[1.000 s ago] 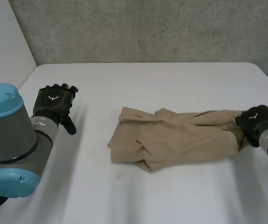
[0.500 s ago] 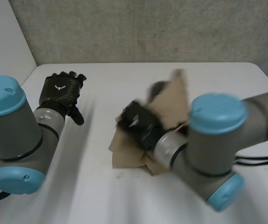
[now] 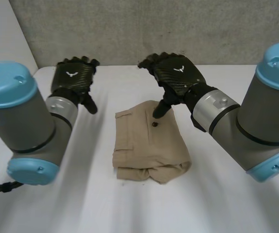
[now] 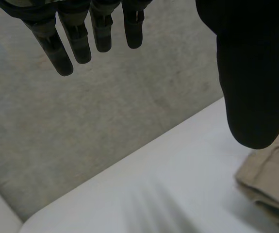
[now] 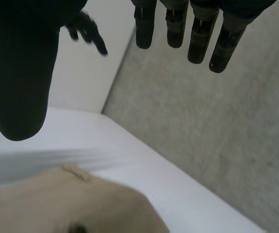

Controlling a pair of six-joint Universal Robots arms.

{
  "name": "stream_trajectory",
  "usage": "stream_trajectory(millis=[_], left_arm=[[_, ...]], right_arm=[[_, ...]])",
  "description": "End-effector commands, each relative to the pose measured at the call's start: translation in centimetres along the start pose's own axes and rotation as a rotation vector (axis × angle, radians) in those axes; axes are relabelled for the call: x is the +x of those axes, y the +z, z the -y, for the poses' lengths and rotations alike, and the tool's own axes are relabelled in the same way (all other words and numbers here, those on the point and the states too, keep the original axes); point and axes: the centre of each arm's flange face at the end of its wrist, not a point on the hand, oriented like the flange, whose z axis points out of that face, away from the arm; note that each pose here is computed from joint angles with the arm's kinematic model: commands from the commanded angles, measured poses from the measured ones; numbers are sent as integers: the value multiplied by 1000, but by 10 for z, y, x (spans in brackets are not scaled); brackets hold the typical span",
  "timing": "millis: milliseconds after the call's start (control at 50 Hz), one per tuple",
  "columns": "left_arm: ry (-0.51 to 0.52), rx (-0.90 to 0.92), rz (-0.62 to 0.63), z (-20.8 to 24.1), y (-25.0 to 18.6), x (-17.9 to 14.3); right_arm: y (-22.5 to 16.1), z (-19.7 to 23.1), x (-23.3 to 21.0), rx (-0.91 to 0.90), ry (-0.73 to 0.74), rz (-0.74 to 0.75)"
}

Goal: Fold the shorts.

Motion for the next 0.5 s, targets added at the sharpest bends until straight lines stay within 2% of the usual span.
stream_trajectory(millis=[20, 120, 260, 380, 500], left_arm=[[-24, -44, -109, -20, -4, 42], [-15, -98, -176, -41, -7, 69], [34, -279, -203, -93, 0, 81], [67, -439, -204, -123, -1, 75], [61, -451, -186, -121, 1, 67]], right_arm=[[15, -50, 12, -236, 31, -89], [19, -79, 12, -337, 46, -103], [21, -115, 10, -423, 17, -92], [19, -141, 17, -502, -37, -100], [17, -136, 20, -494, -40, -106]])
